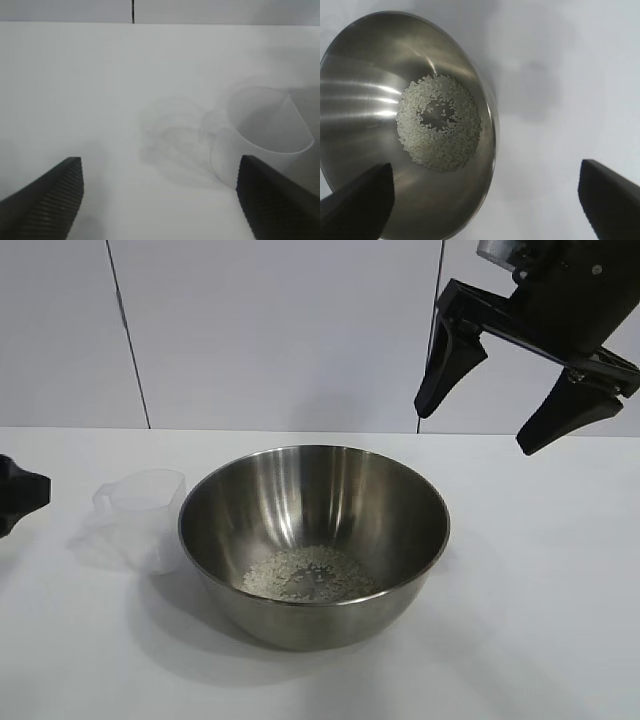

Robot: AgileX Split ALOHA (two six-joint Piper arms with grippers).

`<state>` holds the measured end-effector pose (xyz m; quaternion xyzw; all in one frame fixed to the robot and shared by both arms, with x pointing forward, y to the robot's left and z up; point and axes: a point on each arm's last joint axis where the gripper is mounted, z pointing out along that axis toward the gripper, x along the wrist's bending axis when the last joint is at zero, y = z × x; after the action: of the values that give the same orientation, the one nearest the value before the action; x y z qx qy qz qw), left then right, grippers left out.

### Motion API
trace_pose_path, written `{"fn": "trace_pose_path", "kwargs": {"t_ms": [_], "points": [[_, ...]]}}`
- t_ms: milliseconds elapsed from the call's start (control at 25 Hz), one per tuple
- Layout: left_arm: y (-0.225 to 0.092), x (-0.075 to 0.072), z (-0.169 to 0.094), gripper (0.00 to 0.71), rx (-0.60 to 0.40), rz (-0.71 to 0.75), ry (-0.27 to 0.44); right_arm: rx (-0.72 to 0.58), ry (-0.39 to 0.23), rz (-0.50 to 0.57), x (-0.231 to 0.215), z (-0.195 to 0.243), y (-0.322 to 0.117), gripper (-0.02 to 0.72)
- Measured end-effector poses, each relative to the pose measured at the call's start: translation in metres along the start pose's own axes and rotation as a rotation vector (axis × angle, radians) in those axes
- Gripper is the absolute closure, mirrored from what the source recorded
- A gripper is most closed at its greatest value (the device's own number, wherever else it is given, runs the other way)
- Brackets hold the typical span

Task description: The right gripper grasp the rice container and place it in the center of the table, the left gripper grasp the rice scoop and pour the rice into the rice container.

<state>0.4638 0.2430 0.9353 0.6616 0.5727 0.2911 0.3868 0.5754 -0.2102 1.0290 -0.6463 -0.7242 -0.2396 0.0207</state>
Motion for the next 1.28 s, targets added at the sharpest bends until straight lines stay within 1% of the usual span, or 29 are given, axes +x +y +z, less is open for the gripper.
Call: {"fn": "trace_pose_path", "kwargs": {"t_ms": [80, 120, 240, 360, 480, 560, 600, 680, 800, 920, 1000, 1280], "points": [[0.020, -0.005, -0.006, 0.104, 0.108, -0.003, -0.022, 0.000, 0.000, 0.000, 0.000, 0.000, 0.000, 0.009], [0.035, -0.008, -0.008, 0.103, 0.141, -0.003, -0.033, 0.000, 0.000, 0.000, 0.000, 0.000, 0.000, 0.009], [0.075, -0.015, -0.018, 0.102, 0.290, 0.002, -0.063, 0.000, 0.001, 0.001, 0.000, 0.000, 0.000, 0.009], [0.110, -0.021, -0.029, 0.069, 0.411, 0.026, -0.087, -0.001, 0.009, 0.007, 0.001, 0.000, 0.000, 0.009], [0.144, -0.027, -0.035, 0.052, 0.434, 0.019, -0.117, 0.000, 0.014, 0.011, 0.001, 0.000, 0.000, 0.009], [0.160, -0.033, -0.035, 0.050, 0.450, -0.007, -0.160, -0.001, 0.021, 0.016, 0.002, 0.000, 0.000, 0.009], [0.166, -0.037, -0.033, 0.050, 0.466, -0.032, -0.193, -0.002, 0.027, 0.021, 0.002, 0.000, 0.000, 0.009], [0.173, -0.046, -0.026, 0.050, 0.502, -0.085, -0.266, -0.004, 0.038, 0.029, 0.003, 0.000, 0.000, 0.009], [0.172, -0.055, -0.005, 0.047, 0.564, -0.162, -0.336, -0.007, 0.055, 0.043, 0.005, 0.000, 0.001, 0.009], [0.161, -0.057, 0.016, 0.046, 0.624, -0.196, -0.341, -0.013, 0.074, 0.055, 0.007, 0.000, 0.001, 0.009], [0.156, -0.057, 0.025, 0.046, 0.649, -0.208, -0.341, -0.014, 0.079, 0.058, 0.007, 0.000, 0.002, 0.009], [0.160, -0.060, 0.028, 0.045, 0.628, -0.246, -0.360, -0.017, 0.089, 0.064, 0.008, -0.001, 0.002, 0.009]]}}
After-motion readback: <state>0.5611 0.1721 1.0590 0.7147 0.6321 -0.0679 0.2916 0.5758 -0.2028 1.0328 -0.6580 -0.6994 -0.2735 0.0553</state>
